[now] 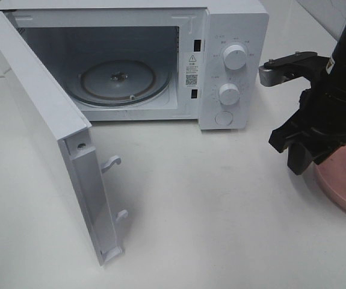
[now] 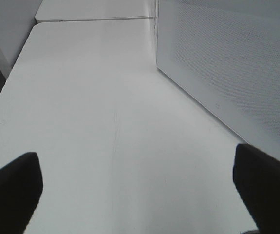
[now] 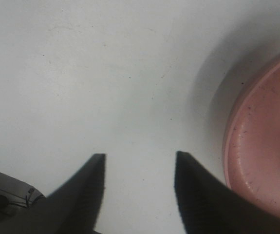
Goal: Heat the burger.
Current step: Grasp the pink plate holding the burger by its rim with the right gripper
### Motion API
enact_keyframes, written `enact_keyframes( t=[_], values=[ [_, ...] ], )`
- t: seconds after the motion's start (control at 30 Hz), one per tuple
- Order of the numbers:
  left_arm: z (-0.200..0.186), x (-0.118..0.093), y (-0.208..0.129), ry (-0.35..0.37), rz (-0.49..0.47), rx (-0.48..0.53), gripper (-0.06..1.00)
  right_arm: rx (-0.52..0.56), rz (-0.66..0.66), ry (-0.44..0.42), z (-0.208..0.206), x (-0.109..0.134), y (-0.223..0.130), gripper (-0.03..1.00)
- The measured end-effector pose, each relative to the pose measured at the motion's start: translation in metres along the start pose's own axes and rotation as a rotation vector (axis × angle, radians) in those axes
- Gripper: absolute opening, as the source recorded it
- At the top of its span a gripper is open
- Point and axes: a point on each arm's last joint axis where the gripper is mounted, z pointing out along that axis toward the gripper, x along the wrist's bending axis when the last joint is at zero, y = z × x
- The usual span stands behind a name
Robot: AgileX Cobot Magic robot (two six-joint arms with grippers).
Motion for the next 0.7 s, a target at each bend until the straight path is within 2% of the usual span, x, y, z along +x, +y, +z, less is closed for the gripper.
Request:
enact_keyframes(
  t=[0.03, 0.1, 0.13, 0.17, 0.2, 0.27, 0.7],
  values=[
    [0.000, 0.000, 0.000, 0.000, 0.000, 0.000, 0.99, 0.000, 0.000, 0.000, 0.000, 0.000, 0.000, 0.44],
    [0.000, 0.000, 0.000, 0.000, 0.000, 0.000, 0.99, 0.005, -0.002, -0.021, 0.000, -0.002, 0.000, 0.80],
    [0.000, 0.000, 0.000, 0.000, 0.000, 0.000, 0.99, 0.005, -0.002, -0.021, 0.000, -0.002, 0.000, 0.80],
    [0.000, 0.000, 0.000, 0.000, 0.000, 0.000, 0.99, 0.007, -0.006, -0.030, 0.000, -0.003, -0.001, 0.87],
    [0.000, 0.000, 0.000, 0.000, 0.000, 0.000, 0.99, 0.007, -0.006, -0.030, 0.000, -0.003, -0.001, 0.87],
    [0.000, 0.000, 0.000, 0.000, 0.000, 0.000, 0.99, 0.008, 0.004, -0.039, 0.000, -0.007, -0.001, 0.97],
    [0.000, 0.000, 0.000, 0.000, 0.000, 0.000, 0.99, -0.002, 0.210, -0.062, 0.003, -0.049, -0.006, 0.99]
  ],
)
